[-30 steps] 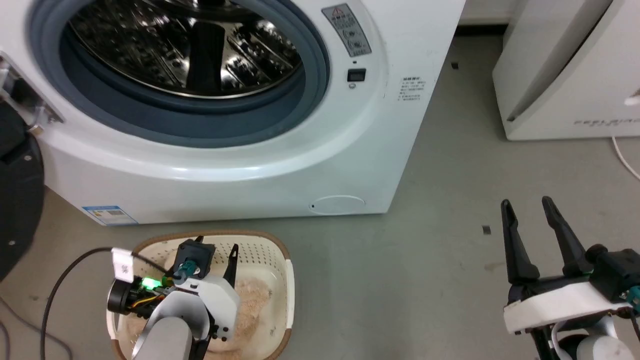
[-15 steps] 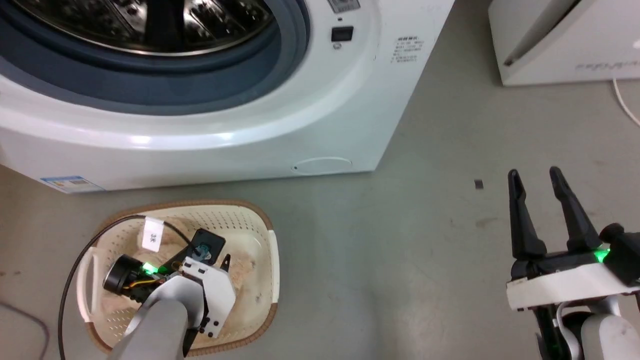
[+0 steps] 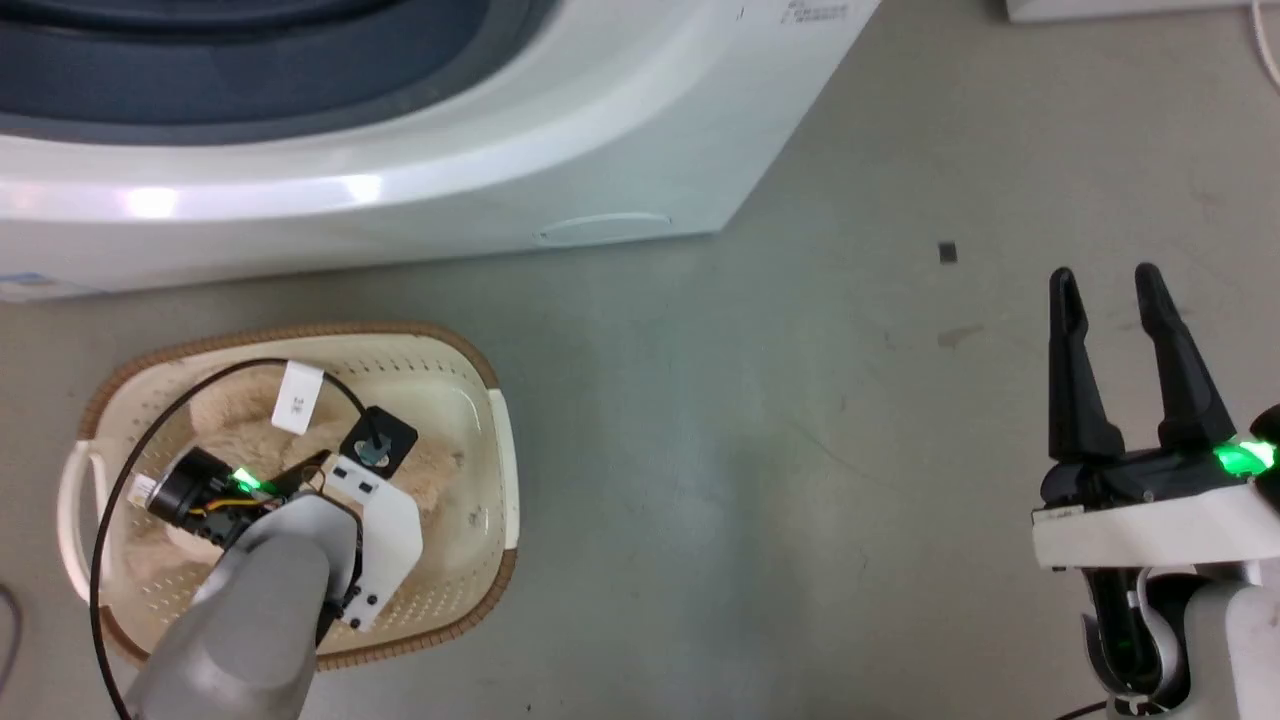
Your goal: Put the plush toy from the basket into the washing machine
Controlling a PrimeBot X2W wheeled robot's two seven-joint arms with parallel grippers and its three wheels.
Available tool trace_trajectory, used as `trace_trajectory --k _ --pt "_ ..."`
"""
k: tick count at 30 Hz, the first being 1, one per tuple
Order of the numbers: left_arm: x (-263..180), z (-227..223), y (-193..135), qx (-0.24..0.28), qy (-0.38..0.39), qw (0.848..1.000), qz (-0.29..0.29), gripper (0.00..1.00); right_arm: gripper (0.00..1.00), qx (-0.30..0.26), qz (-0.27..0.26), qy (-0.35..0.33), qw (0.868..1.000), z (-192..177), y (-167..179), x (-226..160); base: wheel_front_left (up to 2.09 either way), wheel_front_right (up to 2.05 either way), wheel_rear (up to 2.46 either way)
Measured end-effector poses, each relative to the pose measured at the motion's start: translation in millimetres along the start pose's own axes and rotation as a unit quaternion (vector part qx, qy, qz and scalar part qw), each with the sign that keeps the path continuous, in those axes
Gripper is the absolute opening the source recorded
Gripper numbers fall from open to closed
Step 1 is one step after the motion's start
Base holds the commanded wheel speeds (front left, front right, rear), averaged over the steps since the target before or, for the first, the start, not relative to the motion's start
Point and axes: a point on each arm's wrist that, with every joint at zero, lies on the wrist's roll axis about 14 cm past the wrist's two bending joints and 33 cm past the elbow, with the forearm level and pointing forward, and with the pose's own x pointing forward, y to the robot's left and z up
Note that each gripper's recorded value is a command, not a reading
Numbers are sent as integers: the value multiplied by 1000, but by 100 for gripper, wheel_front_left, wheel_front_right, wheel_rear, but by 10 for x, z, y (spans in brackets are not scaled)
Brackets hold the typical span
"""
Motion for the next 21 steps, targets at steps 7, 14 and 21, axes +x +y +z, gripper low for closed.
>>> trace_trajectory --k 7,14,21 --pt "281 -256 -19 25 56 998 -21 100 100 8 -6 12 1000 -200 -58 137 0 0 0" --pt "547 -378 26 45 85 995 -26 100 100 17 -9 24 1000 -413 -92 248 0 0 0" --pt "745 -554 3 57 114 991 -36 100 100 27 -7 43 999 -653 -81 300 0 0 0"
